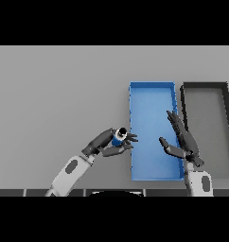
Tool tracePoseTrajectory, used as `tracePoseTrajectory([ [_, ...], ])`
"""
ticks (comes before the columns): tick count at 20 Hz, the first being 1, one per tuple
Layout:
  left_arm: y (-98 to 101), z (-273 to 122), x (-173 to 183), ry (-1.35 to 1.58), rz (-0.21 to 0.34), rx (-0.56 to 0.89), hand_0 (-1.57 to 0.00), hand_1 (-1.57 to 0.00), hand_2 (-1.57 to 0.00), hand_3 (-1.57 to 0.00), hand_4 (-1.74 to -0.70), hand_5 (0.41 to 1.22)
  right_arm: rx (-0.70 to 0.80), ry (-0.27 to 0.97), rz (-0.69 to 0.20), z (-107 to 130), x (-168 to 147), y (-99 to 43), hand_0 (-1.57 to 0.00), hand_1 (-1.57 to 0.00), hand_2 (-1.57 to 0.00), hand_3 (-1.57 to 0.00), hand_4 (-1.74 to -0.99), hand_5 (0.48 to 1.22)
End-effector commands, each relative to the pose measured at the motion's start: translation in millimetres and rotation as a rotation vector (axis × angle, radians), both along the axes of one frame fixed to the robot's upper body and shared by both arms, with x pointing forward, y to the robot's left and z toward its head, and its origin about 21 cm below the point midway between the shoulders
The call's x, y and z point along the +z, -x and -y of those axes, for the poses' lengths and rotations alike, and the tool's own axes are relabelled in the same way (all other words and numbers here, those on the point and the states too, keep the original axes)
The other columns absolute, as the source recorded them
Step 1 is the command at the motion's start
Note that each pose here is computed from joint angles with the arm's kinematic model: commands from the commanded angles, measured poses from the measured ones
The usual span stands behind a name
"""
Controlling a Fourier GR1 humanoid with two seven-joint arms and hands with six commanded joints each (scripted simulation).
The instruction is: Pick up the blue pipe and place it into the blue bin.
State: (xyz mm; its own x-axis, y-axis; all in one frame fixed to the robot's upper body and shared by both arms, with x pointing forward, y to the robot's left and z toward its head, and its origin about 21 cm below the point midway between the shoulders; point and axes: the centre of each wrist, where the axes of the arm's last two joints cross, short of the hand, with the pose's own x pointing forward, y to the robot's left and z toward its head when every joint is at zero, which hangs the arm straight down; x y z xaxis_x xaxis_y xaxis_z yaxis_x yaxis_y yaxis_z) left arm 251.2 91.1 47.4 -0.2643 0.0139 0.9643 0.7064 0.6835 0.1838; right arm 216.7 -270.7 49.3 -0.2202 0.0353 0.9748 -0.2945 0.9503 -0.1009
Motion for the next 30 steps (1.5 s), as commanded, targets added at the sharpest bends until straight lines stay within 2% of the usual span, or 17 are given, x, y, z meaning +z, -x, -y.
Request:
tracePoseTrajectory([
  [1, -1.4, -3.0, -4.4, -0.007, -0.003, 0.005, -1.57, -1.57, -1.57, -1.57, -1.47, 1.221, 0.072, -0.007, -0.004, 1.5, 14.7, -4.4, 0.0, -0.03, -0.12, 0.0, -1.215, 0.607],
  [6, 1.1, -1.3, 1.6, -0.016, 0.005, 0.0, -1.57, -1.57, -1.57, -1.57, -1.47, 1.221, 0.358, 0.026, 0.024, -17.0, 73.1, -22.6, 0.0, -0.01, -0.1, 0.0, -1.255, 0.56],
  [9, 0.5, -1.3, 3.9, -0.019, 0.007, -0.001, -1.57, -1.57, -1.57, -1.57, -1.47, 1.221, 0.452, 0.129, 0.066, -35.4, 99.1, -28.4, 0.0, 0.0, -0.08, 0.0, -1.281, 0.558],
  [14, -0.7, -3.0, 3.8, -0.016, 0.012, -0.004, -1.57, -1.57, -1.57, -1.57, -1.47, 1.221, 0.601, 0.185, 0.102, -68.8, 116.9, -42.4, 0.0, 0.0, -0.04, 0.0, -1.3, 0.56],
  [16, -2.9, -2.0, 3.5, -0.01, 0.024, -0.009, -1.57, -1.57, -1.57, -1.57, -1.47, 1.221, 0.66, 0.182, 0.09, -80.8, 119.6, -42.0, 0.0, 0.0, -0.04, 0.0, -1.282, 0.555],
  [17, -4.4, -0.5, 1.8, -0.021, 0.02, -0.011, -1.57, -1.57, -1.57, -1.57, -1.46, 1.221, 0.686, 0.191, 0.113, -88.6, 123.6, -44.0, 0.0, 0.0, -0.05, 0.0, -1.268, 0.555],
  [21, -8.2, 0.0, -1.3, -0.012, -0.032, -0.035, -1.57, -1.57, -1.57, -1.57, -1.47, 1.221, 0.732, 0.25, 0.128, -110.7, 135.4, -52.8, -0.01, -0.02, -0.07, 0.0, -1.223, 0.54],
  [24, -8.0, -4.5, 0.2, -0.024, -0.022, -0.016, -1.57, -1.57, -1.57, -1.57, -1.47, 1.221, 0.759, 0.28, 0.116, -121.9, 138.6, -61.8, -0.02, -0.03, -0.08, 0.0, -1.186, 0.521],
  [26, -5.0, -3.3, -1.8, -0.027, -0.008, -0.022, -1.57, -1.57, -1.57, -1.57, -1.47, 1.221, 0.78, 0.293, 0.115, -133.6, 137.7, -65.1, -0.03, -0.06, -0.11, -0.01, -1.192, 0.507],
  [27, -8.1, -3.1, 2.9, -0.042, -0.009, -0.017, -1.57, -1.57, -1.57, -1.57, -1.47, 1.221, 0.794, 0.303, 0.113, -138.9, 139.3, -66.3, -0.07, -0.11, -0.17, -0.04, -1.204, 0.497],
  [28, -8.3, -6.5, 1.6, -0.05, -0.007, -0.008, -1.57, -1.57, -1.57, -1.57, -1.46, 1.221, 0.804, 0.316, 0.112, -138.8, 139.8, -68.7, -0.17, -0.22, -0.26, -0.13, -1.233, 0.487],
  [30, -6.6, -2.7, 3.4, -0.063, -0.037, -0.017, -1.57, -1.57, -1.57, -1.57, -1.56, 1.221, 0.826, 0.321, 0.122, -145.6, 144.3, -74.7, -0.51, -0.53, -0.54, -0.4, -1.331, 0.489],
])
